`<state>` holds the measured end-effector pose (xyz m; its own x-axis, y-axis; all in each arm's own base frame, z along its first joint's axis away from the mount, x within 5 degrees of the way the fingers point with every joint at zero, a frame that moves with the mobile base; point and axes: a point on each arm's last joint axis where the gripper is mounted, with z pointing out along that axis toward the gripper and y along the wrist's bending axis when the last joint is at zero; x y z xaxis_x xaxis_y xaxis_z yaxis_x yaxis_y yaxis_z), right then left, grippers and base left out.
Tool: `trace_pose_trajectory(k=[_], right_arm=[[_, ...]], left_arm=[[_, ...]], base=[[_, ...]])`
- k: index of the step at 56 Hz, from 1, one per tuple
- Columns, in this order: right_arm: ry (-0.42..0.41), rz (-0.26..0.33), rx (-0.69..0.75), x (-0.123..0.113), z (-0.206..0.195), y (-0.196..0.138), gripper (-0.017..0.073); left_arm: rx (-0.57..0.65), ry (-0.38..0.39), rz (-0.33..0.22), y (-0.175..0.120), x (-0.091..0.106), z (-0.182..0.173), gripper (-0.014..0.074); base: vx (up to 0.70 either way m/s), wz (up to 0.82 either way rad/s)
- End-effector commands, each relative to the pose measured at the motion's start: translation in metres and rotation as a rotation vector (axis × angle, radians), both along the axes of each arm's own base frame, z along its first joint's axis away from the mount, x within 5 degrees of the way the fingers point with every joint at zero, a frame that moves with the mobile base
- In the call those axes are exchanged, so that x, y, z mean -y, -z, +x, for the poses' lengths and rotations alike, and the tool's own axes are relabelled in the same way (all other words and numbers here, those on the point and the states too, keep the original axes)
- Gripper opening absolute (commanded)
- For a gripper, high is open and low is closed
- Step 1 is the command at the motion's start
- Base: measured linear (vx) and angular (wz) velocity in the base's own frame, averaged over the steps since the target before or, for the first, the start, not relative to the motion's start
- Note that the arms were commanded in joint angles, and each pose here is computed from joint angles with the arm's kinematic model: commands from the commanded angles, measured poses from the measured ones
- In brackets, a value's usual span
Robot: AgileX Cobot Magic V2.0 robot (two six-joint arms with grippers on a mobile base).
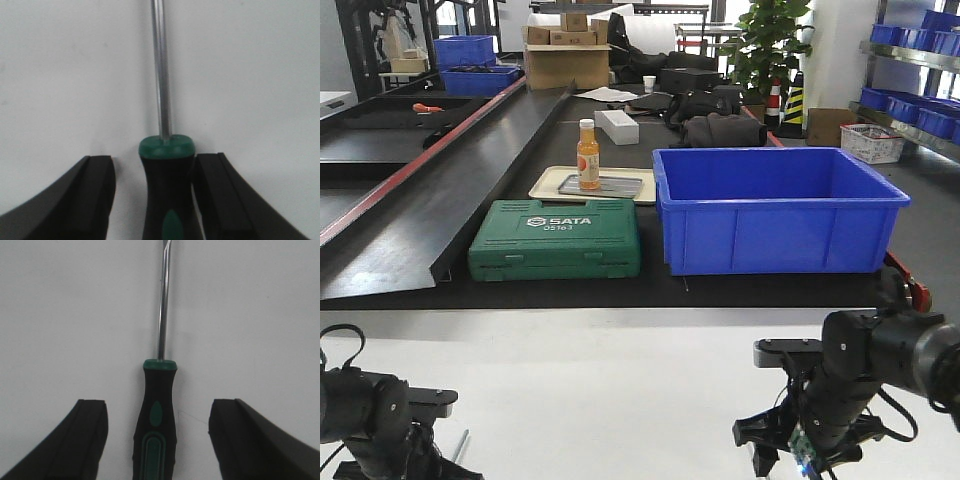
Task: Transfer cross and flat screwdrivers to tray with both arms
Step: 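Lower both grippers around the green-handled screwdrivers on the table, then close both grippers on the screwdriver handles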
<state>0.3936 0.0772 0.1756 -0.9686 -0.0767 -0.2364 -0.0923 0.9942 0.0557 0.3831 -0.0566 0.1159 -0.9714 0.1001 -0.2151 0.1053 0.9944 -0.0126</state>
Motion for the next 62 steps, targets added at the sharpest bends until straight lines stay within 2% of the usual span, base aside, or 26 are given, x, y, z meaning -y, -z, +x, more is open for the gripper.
trace_pose_trajectory(k=[1, 15, 36, 43, 51, 59, 62], right_arm=[[-0.003, 0.003, 0.052, -0.002, 0.013, -0.016, 0.0504], [0.014, -0.011, -0.034, -0.003, 0.02, 0.024, 0.0501], [0.027, -0.01, -0.044, -0.004, 0.024, 0.042, 0.0477], [0.045, 0.017, -0.064, -0.006, 0.022, 0.042, 0.041], [0.053, 0.037, -0.107, -0.008, 0.019, 0.043, 0.0288], [0.056, 0.041, -0.123, -0.008, 0.017, 0.043, 0.0147], [0.056, 0.041, -0.124, -0.008, 0.017, 0.043, 0.0083]], left_arm=[[0.064, 0.003, -0.011, -0.019, 0.003, 0.004, 0.0492], [0.066, 0.003, -0.011, -0.019, 0.003, 0.004, 0.0492], [0.069, 0.002, -0.012, -0.019, 0.003, 0.005, 0.0492], [0.067, 0.002, -0.012, -0.019, 0.003, 0.004, 0.0482], [0.062, -0.003, -0.017, -0.019, 0.003, 0.004, 0.0447], [0.059, -0.024, -0.043, -0.019, 0.005, 0.004, 0.0343], [0.056, -0.022, -0.054, -0.019, 0.006, 0.004, 0.0271]], base=[[0.0, 0.0], [0.0, 0.0], [0.0, 0.0], [0.0, 0.0], [0.0, 0.0], [0.0, 0.0], [0.0, 0.0]])
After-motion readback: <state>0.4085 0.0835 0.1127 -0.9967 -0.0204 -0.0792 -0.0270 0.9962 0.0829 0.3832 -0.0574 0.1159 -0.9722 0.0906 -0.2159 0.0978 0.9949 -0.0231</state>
